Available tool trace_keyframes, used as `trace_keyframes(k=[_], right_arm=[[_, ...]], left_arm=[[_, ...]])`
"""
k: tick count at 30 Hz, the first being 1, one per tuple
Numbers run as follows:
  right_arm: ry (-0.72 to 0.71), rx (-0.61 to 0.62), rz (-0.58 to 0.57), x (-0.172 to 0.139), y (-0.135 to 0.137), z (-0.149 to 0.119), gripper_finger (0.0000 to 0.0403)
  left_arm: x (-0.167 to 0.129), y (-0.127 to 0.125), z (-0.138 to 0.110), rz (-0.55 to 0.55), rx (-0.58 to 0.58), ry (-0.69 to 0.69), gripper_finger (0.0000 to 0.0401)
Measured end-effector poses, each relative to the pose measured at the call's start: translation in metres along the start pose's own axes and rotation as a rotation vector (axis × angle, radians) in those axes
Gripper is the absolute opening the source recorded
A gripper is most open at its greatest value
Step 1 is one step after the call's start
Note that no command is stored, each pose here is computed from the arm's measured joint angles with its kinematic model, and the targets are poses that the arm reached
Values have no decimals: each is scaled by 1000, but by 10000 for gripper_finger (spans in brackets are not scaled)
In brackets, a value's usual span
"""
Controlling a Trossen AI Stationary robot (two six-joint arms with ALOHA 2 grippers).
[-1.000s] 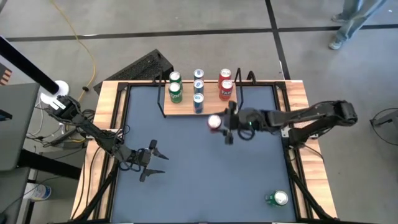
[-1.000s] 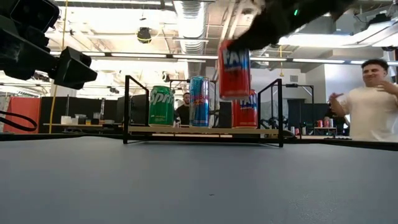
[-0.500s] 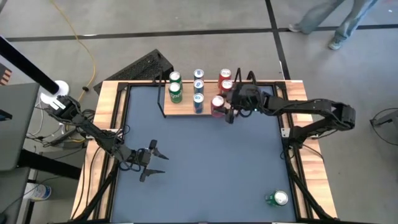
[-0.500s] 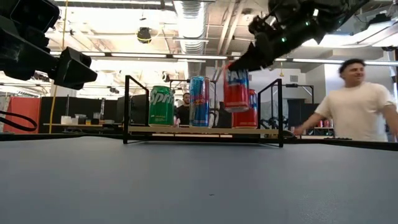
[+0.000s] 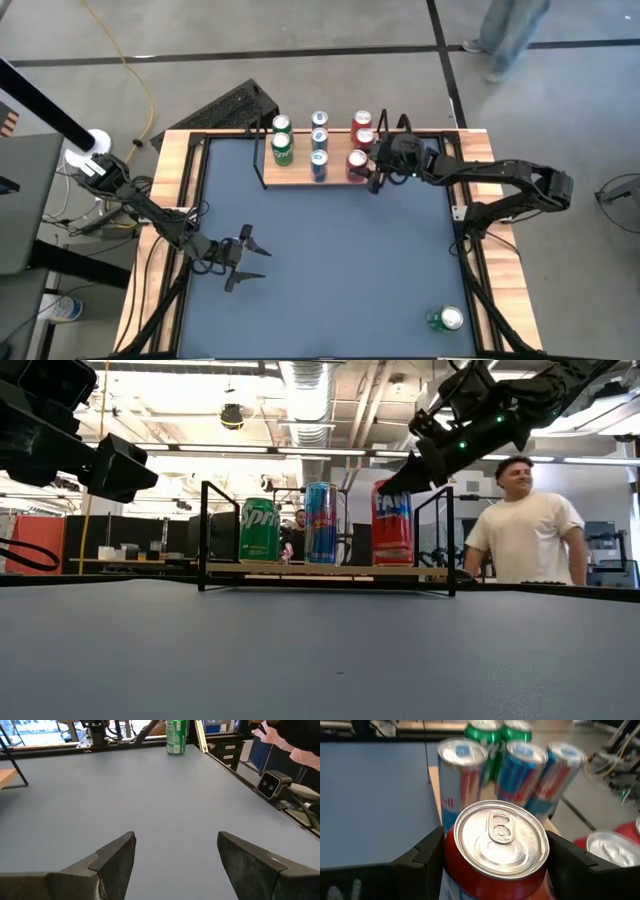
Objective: Place canned beverage on shelf
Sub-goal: Put the orange soda can on the shelf aligned with the other orange soda cans
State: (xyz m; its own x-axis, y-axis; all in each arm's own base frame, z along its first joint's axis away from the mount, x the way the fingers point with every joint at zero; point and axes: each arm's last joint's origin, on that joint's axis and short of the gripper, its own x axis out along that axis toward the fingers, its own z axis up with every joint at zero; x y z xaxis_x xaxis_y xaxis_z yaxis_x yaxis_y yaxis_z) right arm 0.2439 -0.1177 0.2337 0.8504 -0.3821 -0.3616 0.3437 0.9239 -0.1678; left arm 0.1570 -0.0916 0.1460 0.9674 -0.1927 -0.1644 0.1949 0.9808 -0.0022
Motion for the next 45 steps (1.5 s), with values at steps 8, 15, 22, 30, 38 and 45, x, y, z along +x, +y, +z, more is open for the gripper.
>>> trace_keyframes(k=[8,15,22,30,38,45], right_arm=[[71,12,-27,0,-2,-7,261],[83,29,-51,0,-7,-9,261],[92,31,-61,0,-8,-10,261],[99,24,-85,0,-9,-10,261],[100,23,-90,-1,-9,-10,263],[117,19,-99,5,-10,-13,283]], left_arm=[[0,0,-1,0,0,6,269],[0,0,-1,0,0,5,269],[0,0,-1,0,0,6,269],[0,0,-1,0,0,6,269],[0,0,-1,-1,0,6,269],[0,0,-1,-1,0,6,269]])
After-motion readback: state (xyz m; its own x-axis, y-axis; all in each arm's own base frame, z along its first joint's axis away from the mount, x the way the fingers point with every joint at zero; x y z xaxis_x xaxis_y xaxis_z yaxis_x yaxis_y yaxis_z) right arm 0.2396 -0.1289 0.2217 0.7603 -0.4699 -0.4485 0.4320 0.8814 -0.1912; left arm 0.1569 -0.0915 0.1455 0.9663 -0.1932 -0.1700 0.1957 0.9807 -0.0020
